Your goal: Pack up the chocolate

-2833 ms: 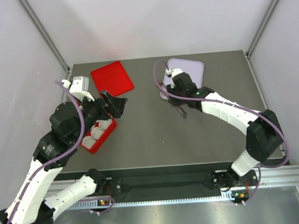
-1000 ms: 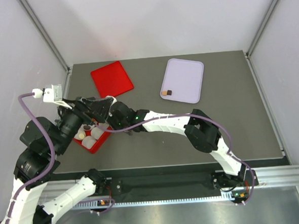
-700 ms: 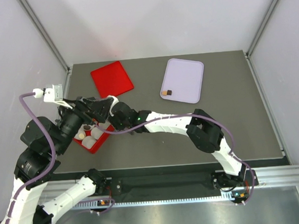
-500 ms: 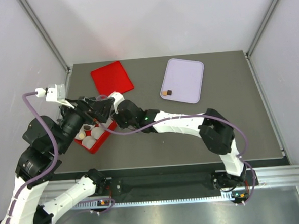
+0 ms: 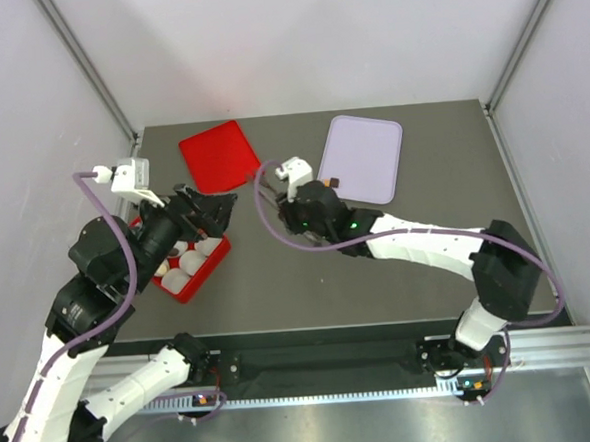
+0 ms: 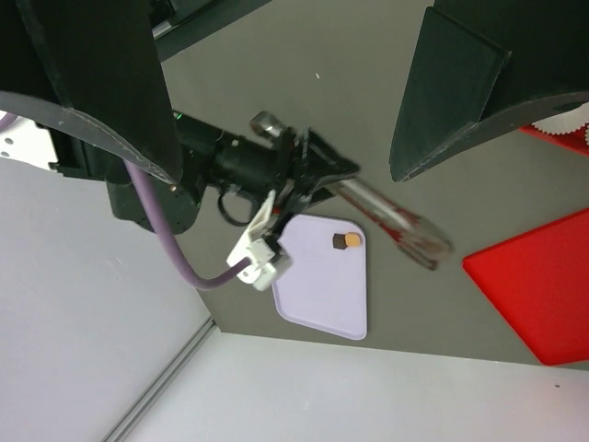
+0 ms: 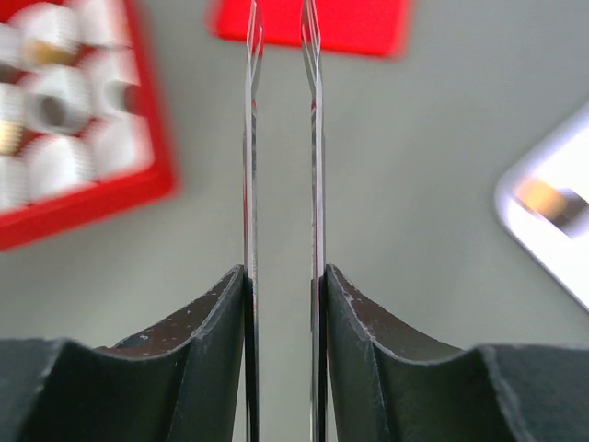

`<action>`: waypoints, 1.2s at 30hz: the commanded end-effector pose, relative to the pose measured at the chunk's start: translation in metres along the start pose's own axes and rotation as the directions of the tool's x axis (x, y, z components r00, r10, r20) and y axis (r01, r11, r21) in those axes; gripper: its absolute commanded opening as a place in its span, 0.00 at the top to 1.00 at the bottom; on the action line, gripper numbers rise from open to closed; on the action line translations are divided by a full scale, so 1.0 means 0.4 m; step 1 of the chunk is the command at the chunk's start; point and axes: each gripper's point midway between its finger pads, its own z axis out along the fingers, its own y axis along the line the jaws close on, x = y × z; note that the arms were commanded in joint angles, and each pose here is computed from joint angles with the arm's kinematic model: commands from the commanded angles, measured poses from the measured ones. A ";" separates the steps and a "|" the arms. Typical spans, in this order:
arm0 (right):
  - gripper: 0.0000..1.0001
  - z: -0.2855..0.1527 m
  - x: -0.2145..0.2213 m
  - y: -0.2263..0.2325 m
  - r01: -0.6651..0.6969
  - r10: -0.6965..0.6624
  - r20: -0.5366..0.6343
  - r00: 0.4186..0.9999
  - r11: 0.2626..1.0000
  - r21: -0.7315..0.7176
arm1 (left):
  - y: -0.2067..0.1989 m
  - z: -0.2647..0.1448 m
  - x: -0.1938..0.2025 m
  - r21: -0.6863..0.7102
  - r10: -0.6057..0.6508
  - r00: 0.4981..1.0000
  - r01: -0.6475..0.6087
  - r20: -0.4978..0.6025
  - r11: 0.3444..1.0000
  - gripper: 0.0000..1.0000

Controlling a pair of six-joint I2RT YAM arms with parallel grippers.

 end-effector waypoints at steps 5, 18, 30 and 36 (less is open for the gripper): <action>0.63 -0.138 -0.040 -0.244 -0.139 0.126 0.084 0.988 0.973 0.183 | 0.017 0.026 0.017 -0.036 0.008 1.000 -0.008 -0.014 0.999 0.01; 0.59 -0.197 0.082 -0.496 -0.097 0.152 -0.132 0.979 0.932 0.349 | 0.029 0.063 0.088 -0.037 0.012 0.996 -0.015 -0.085 0.999 0.01; 0.58 -0.110 0.163 -0.519 -0.026 0.103 -0.250 0.963 0.956 0.293 | 0.048 0.063 0.106 -0.059 0.022 0.995 -0.027 -0.096 0.998 0.01; 0.57 -0.073 0.186 -0.516 -0.017 0.096 -0.288 0.953 0.964 0.265 | 0.053 0.068 0.111 -0.066 0.030 0.994 -0.037 -0.101 0.997 0.01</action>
